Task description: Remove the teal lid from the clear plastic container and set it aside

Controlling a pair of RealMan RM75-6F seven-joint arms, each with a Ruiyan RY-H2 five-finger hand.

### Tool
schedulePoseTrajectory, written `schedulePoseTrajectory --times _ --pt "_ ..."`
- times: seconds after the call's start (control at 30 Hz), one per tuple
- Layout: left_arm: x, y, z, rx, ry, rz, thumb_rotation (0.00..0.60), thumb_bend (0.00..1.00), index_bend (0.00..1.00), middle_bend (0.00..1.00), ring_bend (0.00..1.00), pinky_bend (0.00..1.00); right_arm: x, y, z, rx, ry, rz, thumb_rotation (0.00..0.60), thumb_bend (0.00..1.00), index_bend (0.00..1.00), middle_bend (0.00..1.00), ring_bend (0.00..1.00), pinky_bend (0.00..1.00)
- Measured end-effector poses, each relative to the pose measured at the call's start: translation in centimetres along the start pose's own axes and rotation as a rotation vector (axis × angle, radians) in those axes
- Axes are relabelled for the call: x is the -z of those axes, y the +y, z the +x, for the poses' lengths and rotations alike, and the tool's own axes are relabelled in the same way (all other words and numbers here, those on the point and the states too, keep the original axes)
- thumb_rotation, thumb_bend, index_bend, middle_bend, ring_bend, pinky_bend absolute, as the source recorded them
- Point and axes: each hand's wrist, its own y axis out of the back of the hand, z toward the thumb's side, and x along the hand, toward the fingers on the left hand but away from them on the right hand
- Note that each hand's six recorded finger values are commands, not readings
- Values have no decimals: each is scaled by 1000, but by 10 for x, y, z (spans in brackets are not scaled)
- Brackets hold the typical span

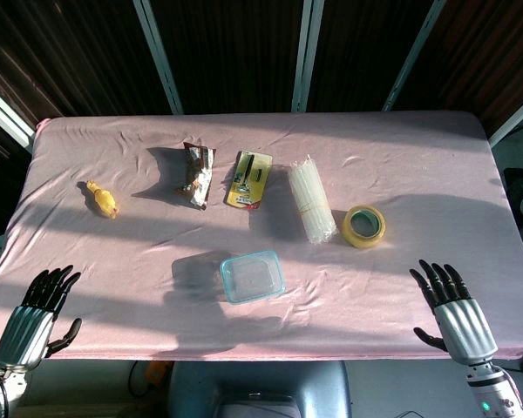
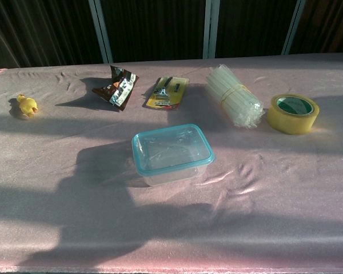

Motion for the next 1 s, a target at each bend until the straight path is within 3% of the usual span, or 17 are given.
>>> schedulePoseTrajectory --times 0.2,0.33,0.47,0.6,0.77,1.0 --pt "-10 -6 2 28 -49 -41 600 335 0 0 0 0 1 1 4 -3 0 -4 600 78 0 0 0 0" --pt "-30 -12 9 48 -148 -133 600 293 0 0 0 0 0 0 5 -10 6 -3 600 78 0 0 0 0" --pt "-75 -21 26 55 -320 -252 600 270 0 0 0 0 -4 -3 2 -35 20 3 600 78 0 0 0 0" --pt "-116 -32 40 95 -409 -359 600 267 0 0 0 0 -10 -5 -4 -50 41 17 600 78 0 0 0 0" --pt "-152 -42 52 103 -462 -362 600 278 0 0 0 0 -17 -11 -16 -82 55 33 600 78 0 0 0 0" --pt "-206 -68 97 83 -444 -335 600 280 0 0 0 0 -25 -7 -26 -83 62 13 600 78 0 0 0 0"
